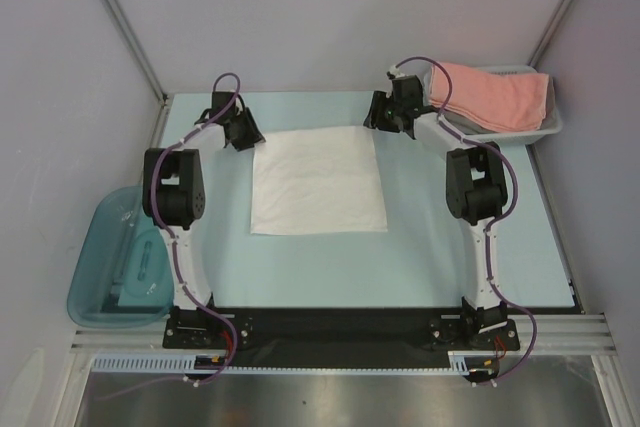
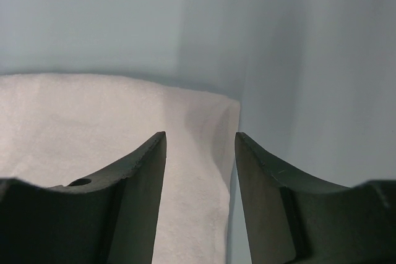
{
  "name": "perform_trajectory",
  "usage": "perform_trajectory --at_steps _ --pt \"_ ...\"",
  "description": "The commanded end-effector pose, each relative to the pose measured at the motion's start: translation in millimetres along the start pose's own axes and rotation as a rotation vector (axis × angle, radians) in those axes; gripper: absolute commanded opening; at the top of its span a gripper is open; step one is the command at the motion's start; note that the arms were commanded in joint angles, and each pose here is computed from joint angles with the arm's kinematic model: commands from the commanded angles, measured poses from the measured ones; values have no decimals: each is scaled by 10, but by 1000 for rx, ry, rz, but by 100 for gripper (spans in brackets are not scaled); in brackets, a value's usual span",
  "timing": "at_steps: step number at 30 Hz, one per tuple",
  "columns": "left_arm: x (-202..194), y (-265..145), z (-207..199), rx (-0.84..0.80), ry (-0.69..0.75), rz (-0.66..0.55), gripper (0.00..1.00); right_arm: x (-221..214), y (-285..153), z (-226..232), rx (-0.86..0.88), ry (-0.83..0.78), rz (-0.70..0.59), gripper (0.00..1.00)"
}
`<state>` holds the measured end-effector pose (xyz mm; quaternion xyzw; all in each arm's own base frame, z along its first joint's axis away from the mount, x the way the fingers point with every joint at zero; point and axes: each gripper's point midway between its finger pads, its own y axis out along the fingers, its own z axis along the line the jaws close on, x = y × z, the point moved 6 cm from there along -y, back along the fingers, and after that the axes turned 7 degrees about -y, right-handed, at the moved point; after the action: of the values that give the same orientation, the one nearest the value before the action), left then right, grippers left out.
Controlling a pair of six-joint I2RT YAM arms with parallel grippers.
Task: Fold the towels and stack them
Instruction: Fold the towel
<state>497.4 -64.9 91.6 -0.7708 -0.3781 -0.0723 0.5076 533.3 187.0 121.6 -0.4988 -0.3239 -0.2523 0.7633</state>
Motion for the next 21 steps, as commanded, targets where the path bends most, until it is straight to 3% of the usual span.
perform_trajectory --at_steps 1,10,21 --pt "218 -30 -122 -66 -8 -55 41 -36 16 28 26 16 -2 53" --pt "270 -25 -126 -78 -14 -59 33 -78 71 41 45 41 5 52" --pt "316 -10 -90 -88 -26 -60 29 -107 127 71 71 78 18 49"
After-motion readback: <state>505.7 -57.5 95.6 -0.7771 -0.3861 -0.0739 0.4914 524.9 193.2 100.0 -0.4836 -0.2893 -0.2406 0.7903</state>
